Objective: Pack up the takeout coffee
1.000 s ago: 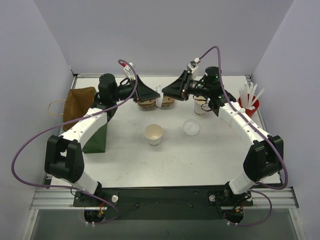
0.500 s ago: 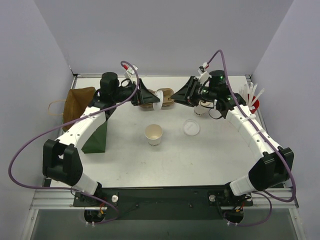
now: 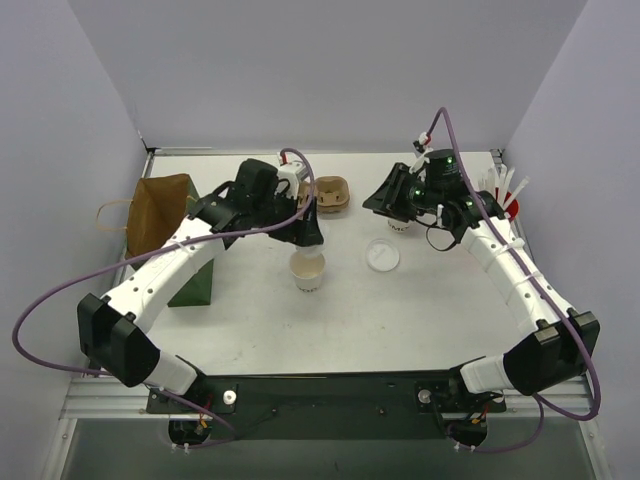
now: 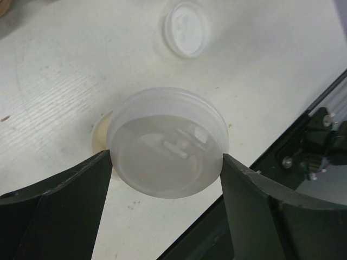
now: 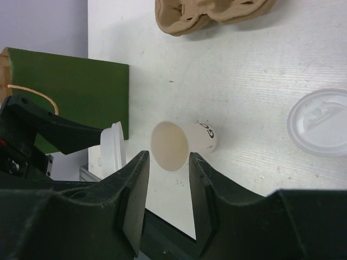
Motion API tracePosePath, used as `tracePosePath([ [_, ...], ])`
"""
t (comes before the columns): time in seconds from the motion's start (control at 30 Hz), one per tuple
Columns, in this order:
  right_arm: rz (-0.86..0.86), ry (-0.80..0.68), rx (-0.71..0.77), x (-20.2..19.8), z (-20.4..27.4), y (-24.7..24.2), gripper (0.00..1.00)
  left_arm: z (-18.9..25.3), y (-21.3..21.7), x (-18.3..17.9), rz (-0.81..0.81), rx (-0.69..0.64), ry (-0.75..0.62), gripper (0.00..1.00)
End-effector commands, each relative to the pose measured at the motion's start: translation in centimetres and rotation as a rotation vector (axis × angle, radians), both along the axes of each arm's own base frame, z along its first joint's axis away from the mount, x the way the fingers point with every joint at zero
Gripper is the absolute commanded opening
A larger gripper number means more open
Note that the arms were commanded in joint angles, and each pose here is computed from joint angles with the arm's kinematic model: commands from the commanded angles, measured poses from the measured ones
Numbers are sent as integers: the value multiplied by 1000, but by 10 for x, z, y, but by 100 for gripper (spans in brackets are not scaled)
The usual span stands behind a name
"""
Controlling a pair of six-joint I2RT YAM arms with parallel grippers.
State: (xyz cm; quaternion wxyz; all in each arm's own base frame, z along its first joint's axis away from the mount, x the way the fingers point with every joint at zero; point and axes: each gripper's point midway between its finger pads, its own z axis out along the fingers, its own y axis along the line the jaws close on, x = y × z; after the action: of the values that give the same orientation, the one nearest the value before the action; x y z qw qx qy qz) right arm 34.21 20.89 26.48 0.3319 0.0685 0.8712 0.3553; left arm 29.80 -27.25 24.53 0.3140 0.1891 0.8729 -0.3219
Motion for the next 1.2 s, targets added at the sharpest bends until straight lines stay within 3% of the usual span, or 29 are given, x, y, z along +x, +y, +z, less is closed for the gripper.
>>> tracePosePath([
  [0.0, 0, -10, -46, -7, -7, -6, 31, -17, 31, -6, 74, 233, -50, 72],
  [0.13, 7, 1, -57, -7, -15, -5, 31, -34, 35, -12, 82, 337, -42, 72],
  [0.53, 16, 31, -82, -6, -34, -3, 31, -74, 14, -6, 21, 484, -19, 72],
  [0.93, 15, 27, -97, -6, -37, -6, 31, -68, 3, 1, -1, 560, -47, 72],
  [1.17, 10, 25, -99, -6, -37, -8, 31, -78, 5, 2, -31, 684, -47, 72],
])
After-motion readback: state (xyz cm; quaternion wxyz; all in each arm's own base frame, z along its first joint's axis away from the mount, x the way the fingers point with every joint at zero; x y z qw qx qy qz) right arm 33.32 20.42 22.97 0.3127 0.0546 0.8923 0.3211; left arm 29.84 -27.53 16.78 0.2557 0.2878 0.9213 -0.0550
